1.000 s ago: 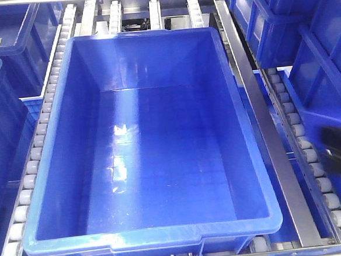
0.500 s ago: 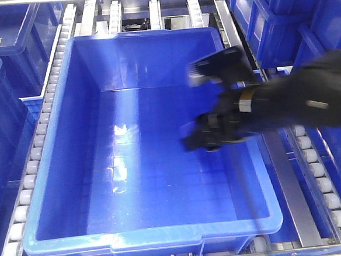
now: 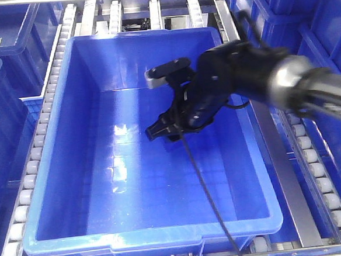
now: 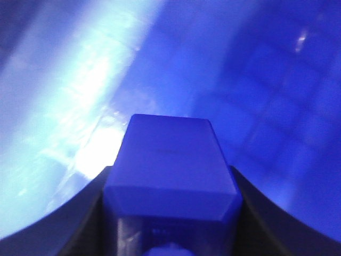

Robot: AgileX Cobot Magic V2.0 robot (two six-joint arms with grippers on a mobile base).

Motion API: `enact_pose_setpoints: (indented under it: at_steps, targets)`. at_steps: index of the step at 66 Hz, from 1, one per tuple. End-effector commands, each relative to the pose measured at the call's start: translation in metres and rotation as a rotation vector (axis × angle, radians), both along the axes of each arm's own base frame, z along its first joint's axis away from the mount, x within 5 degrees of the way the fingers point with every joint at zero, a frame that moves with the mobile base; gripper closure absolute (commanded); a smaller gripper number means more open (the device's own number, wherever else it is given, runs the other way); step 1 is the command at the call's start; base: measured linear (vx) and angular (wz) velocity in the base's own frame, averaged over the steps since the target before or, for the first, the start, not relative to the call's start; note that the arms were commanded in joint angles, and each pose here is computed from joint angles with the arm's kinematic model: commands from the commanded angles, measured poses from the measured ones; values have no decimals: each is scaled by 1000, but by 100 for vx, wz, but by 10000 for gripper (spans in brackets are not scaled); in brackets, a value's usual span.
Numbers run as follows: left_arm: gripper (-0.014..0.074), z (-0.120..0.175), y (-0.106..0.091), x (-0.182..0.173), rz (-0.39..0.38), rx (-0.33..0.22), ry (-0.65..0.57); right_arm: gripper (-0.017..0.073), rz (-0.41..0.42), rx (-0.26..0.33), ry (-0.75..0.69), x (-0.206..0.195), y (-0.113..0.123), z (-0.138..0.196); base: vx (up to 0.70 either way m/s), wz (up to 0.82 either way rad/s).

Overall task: Pour parts from conveyor to right shelf
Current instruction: 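Extend the right gripper with the block over the blue bin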

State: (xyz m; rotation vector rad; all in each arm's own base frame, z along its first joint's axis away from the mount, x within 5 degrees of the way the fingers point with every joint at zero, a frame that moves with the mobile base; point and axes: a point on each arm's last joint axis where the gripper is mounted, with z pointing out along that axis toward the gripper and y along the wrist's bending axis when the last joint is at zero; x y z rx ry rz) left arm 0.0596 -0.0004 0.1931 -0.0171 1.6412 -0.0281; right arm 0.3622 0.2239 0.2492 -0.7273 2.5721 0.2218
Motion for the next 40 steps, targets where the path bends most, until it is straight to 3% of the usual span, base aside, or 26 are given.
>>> enact_pose_setpoints:
  at_steps: [1,28,40]
  targets:
    - [600,13,0,1,-6,-17,-83,564,4,32,-65,6,3,22,0,0]
    - [600,13,0,1,-6,-17,-83,558,28,-60,74,16,9,-28,0,0]
    - [600,13,0,1,-6,-17,-83,472,46,-62,70,17,10,-29,0,0]
